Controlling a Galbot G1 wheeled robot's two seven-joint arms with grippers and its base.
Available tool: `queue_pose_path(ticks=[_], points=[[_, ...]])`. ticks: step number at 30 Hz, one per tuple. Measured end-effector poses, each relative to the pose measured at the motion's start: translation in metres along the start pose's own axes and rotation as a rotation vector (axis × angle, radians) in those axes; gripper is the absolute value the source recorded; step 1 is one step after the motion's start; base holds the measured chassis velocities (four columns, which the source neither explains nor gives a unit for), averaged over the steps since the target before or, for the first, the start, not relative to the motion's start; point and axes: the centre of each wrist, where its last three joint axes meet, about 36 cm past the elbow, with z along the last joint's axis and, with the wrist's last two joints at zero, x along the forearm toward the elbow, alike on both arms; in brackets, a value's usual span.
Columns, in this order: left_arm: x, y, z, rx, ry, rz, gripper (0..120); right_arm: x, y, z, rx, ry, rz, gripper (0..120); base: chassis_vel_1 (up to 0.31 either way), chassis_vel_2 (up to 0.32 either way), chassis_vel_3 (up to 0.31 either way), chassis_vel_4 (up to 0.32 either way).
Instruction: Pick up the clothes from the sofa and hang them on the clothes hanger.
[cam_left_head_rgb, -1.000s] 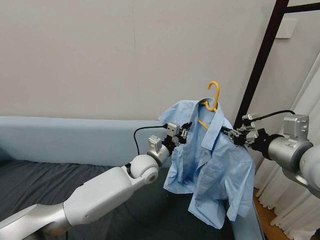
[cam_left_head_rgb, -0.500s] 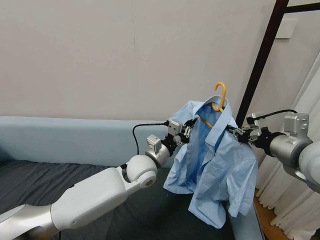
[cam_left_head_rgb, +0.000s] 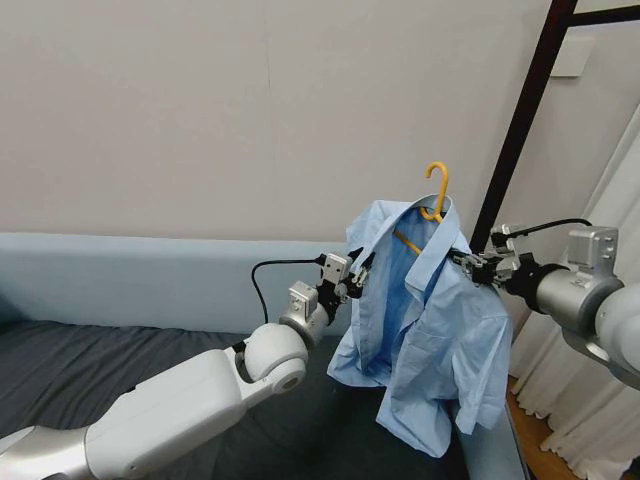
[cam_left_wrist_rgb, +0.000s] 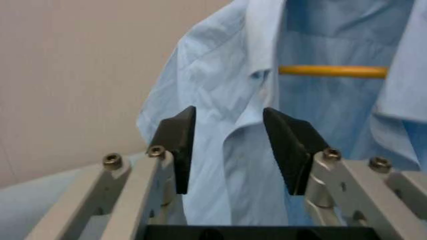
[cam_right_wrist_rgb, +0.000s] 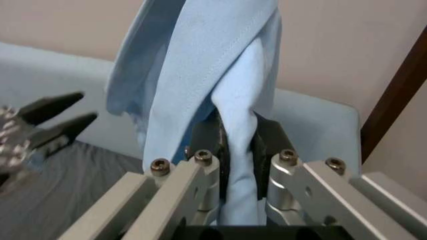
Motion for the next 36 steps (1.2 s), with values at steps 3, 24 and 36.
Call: queue_pose_path(ticks=[3, 24, 36], points=[[0.061, 0.003, 0.02, 0.077, 0.039, -0.056, 71, 0.013, 0.001, -0.017, -0.047, -0.008, 0.032, 8, 0.0, 0.0, 0.0, 0.0], [0.189, -0.016, 0.069, 0.183, 0.0, -0.355, 100, 0.089, -0.036, -0.117, -0.058, -0.028, 0.258, 8, 0.0, 0.0, 0.0, 0.0], [0.232, -0.048, 0.1, 0.145, -0.01, -0.493, 100, 0.076, -0.059, -0.116, 0.057, -0.062, 0.442, 8, 0.0, 0.0, 0.0, 0.0]])
